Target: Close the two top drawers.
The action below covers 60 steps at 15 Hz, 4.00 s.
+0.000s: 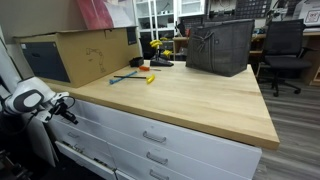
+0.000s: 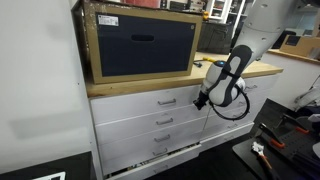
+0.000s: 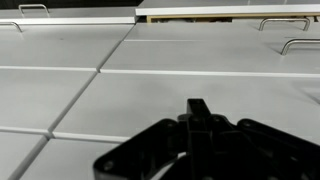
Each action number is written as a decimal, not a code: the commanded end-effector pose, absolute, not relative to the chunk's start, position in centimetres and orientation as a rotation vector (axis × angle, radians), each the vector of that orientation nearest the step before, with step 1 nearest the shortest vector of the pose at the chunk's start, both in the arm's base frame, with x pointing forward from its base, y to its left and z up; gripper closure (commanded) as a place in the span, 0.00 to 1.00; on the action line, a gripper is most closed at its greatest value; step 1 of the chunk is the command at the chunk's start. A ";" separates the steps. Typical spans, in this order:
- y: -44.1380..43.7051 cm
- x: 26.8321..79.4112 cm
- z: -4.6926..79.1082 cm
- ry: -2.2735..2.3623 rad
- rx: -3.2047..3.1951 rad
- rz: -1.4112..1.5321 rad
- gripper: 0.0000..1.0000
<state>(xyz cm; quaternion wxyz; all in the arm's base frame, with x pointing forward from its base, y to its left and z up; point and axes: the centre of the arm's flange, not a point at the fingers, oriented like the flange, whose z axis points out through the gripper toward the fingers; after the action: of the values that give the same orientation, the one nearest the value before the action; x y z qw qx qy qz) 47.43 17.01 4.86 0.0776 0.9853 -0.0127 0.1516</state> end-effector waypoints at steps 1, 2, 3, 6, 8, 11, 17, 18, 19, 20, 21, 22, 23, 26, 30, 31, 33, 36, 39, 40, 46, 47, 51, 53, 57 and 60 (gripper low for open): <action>14.9 45.7 10.0 -0.090 2.947 0.377 1.00; 14.1 45.6 10.7 -0.105 2.936 0.378 1.00; 13.1 45.6 11.5 -0.141 2.931 0.362 1.00; 10.0 45.1 12.9 -0.204 2.899 0.321 1.00; 8.0 44.8 13.6 -0.246 2.880 0.300 1.00; 5.3 44.4 14.5 -0.259 2.846 0.287 1.00; 1.9 45.9 16.4 -0.287 2.796 0.353 1.00; 1.7 46.1 16.6 -0.289 2.796 0.371 1.00; 1.5 46.3 16.9 -0.285 2.792 0.381 1.00; 1.4 46.5 16.9 -0.282 2.792 0.395 1.00; 1.3 46.6 16.9 -0.277 2.792 0.407 1.00; 1.2 46.8 16.8 -0.270 2.787 0.422 1.00; 1.2 46.9 16.7 -0.264 2.786 0.436 1.00; 0.6 47.8 16.8 -0.254 2.771 0.550 1.00; -0.9 49.0 16.9 -0.274 2.755 0.611 1.00; -1.4 49.0 16.8 -0.276 2.750 0.619 1.00; -2.6 49.4 16.5 -0.283 2.740 0.622 1.00; -4.3 50.2 16.2 -0.303 2.725 0.662 1.00; -5.2 50.5 15.8 -0.285 2.708 0.724 1.00; -5.3 50.5 15.7 -0.275 2.706 0.738 1.00; -5.2 49.1 15.8 -0.280 2.735 0.688 1.00; -4.9 48.5 16.0 -0.295 2.757 0.605 1.00; -4.3 45.6 18.2 -0.332 2.849 0.274 1.00; -3.8 44.3 19.9 -0.341 2.887 0.158 1.00; -2.5 43.0 23.9 -0.408 2.914 -0.054 1.00; -1.9 43.2 26.8 -0.474 2.937 -0.199 1.00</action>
<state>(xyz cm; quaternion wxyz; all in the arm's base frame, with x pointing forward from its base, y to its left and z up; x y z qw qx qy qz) 44.05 -3.59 21.16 0.1099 0.9836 -0.1385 -0.0358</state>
